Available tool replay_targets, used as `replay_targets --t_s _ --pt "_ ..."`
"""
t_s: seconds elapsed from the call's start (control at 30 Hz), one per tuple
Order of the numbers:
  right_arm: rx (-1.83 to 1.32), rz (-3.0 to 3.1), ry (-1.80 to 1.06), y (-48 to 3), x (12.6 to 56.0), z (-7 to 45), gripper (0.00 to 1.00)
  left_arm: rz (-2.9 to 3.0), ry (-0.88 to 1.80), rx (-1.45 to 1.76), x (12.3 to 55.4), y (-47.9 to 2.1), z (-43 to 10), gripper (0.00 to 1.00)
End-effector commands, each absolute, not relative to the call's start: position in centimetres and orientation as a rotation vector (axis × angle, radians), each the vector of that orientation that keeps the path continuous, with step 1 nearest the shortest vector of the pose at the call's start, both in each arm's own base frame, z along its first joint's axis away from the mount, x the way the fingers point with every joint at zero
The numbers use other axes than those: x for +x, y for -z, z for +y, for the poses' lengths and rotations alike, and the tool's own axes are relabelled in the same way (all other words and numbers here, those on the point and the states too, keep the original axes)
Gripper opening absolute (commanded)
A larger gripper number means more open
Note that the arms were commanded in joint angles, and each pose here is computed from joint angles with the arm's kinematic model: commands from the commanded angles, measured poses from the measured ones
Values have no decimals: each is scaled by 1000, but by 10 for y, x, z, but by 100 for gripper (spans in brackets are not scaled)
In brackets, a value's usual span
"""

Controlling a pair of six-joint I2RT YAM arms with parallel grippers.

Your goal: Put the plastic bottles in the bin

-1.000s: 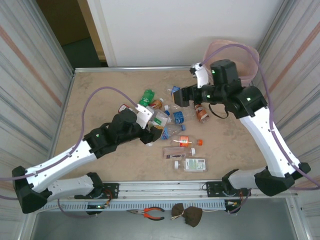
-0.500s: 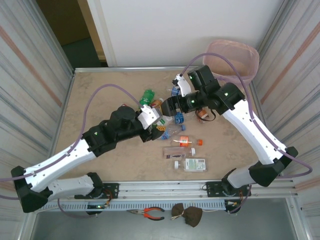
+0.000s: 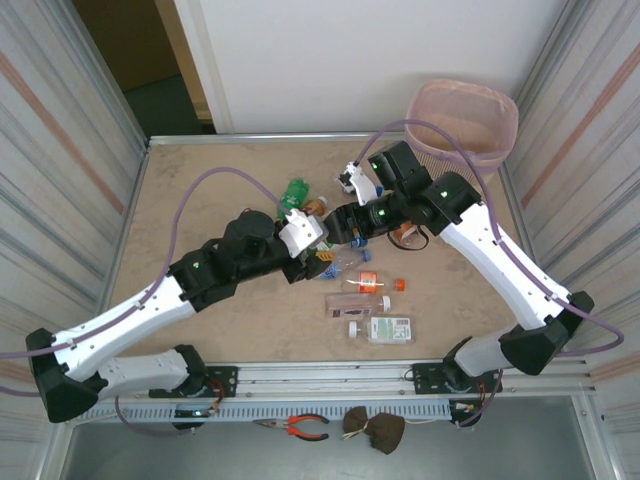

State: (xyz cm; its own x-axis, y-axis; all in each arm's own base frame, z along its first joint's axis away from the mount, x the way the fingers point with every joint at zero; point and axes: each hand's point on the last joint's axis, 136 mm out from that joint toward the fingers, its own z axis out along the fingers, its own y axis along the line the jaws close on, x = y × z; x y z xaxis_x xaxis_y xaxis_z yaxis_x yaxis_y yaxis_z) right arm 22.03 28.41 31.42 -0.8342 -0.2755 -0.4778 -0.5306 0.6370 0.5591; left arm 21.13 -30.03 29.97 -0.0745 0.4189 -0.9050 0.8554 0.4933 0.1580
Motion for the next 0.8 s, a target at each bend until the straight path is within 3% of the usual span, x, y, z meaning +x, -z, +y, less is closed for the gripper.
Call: replay_targets --t_s 0.0,0.17,0.4,0.53,0.77 --pt "-632 2501 -1029 -320 215 279 60 1604 524 1052 217 -334 -302 52" --pt "-629 2492 -1033 -322 216 279 52 1605 520 1049 219 -335 -305 54" --pt "-513 2470 -1034 -330 235 261 44 1595 515 1018 220 -345 -300 71" --pt "-408 2442 -1035 -338 252 240 43 1589 510 994 219 -350 -294 78" --pt "-192 2348 -969 -369 292 185 43 1600 493 962 219 -351 -284 80"
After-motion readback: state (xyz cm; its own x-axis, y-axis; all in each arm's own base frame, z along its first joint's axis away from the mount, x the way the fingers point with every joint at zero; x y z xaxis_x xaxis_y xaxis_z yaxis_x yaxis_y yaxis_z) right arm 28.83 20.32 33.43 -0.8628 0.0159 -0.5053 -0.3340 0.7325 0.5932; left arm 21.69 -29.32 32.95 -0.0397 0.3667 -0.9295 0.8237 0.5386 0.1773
